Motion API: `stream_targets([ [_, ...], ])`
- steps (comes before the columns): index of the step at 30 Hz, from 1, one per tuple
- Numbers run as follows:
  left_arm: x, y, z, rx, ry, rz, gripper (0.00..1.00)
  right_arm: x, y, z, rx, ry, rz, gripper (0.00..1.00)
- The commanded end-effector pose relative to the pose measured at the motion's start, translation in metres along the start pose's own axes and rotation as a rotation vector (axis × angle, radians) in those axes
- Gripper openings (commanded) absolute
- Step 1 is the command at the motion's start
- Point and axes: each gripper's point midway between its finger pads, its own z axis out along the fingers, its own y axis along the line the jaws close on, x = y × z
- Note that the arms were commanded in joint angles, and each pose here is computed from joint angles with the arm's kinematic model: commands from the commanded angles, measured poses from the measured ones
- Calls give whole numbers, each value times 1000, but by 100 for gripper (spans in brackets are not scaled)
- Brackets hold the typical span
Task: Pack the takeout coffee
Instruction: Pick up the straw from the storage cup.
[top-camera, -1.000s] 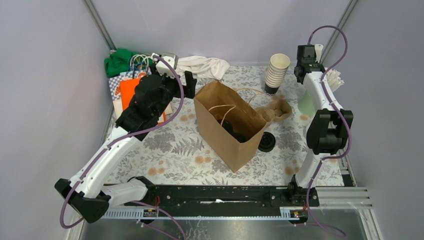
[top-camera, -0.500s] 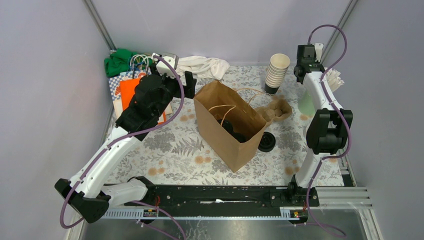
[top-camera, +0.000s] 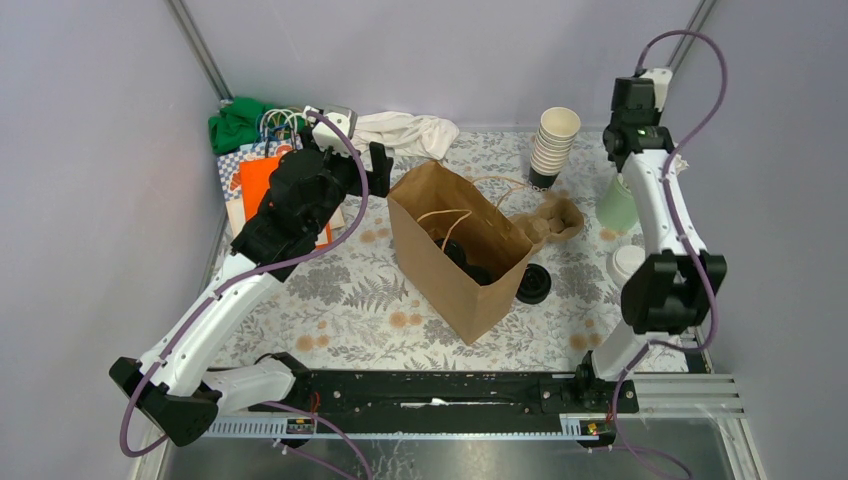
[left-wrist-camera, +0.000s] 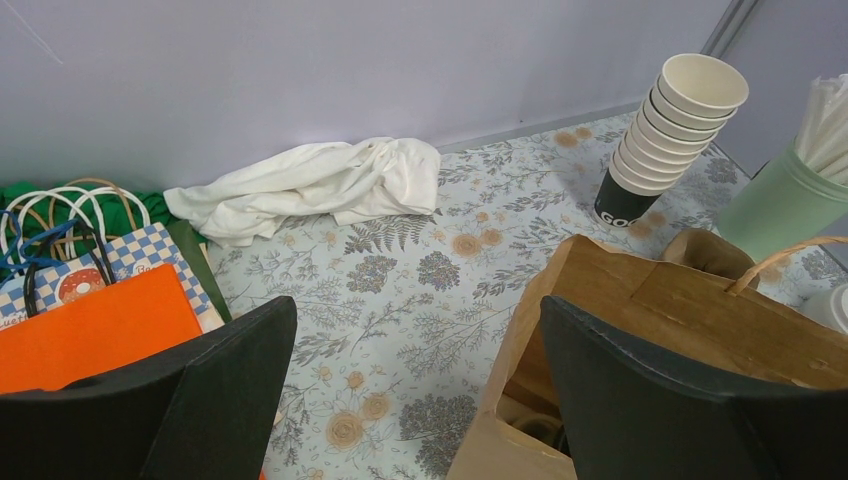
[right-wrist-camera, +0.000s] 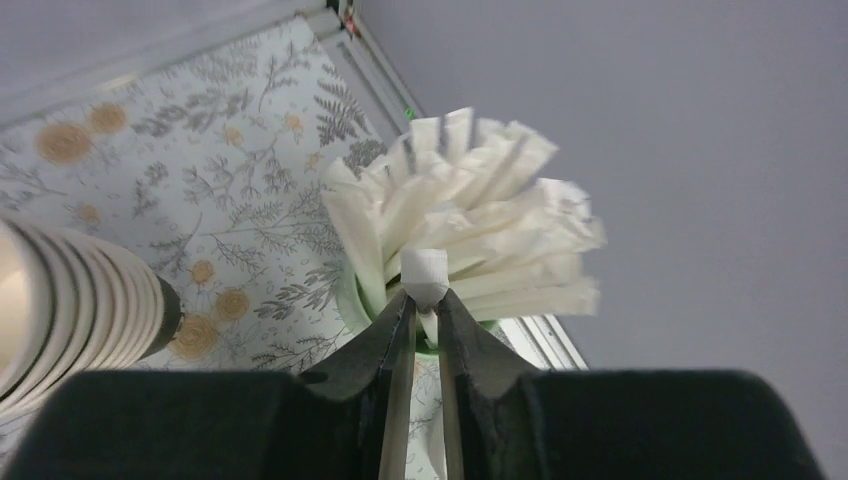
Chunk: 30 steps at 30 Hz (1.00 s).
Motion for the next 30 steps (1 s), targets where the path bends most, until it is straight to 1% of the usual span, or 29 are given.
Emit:
stream_targets([
  [1, -19, 0, -1, 0, -63, -28, 96, -41, -44, -54, 36, -145, 84, 22],
  [4, -17, 0, 0, 2, -60, -22, 95, -44, -50, -64, 30, -162, 98, 22],
  [6, -18, -1, 0, 8, -61, -24, 96, -55, -56, -76, 22, -191, 118, 22],
  [8, -19, -2, 0, 9, -59, -33, 96, -75, -65, -94, 5, -243, 155, 22],
  [10, -19, -2, 0, 7, -59, -41, 96, -104, -74, -121, -49, -321, 202, 20],
  [13, -18, 0, 0, -5, -54, -54, 95, -141, -67, -168, -251, -434, 279, 18],
  [16, -18, 1, -1, -12, -54, -56, 96, -166, -53, -221, -491, -530, 322, 18],
  [22, -22, 4, -1, -27, -45, -29, 95, -183, -25, -318, -958, -665, 397, 17],
  [24, -24, 4, -2, -27, -44, -30, 96, -186, -17, -350, -1117, -686, 408, 16],
  [26, -25, 5, -2, -31, -45, -37, 95, -186, -11, -377, -1268, -674, 452, 17],
  [29, -24, 6, -3, -41, -45, -60, 95, -178, -1, -404, -1448, -626, 475, 18],
  [30, -25, 6, -4, -42, -44, -66, 95, -174, 2, -408, -1482, -608, 475, 18],
])
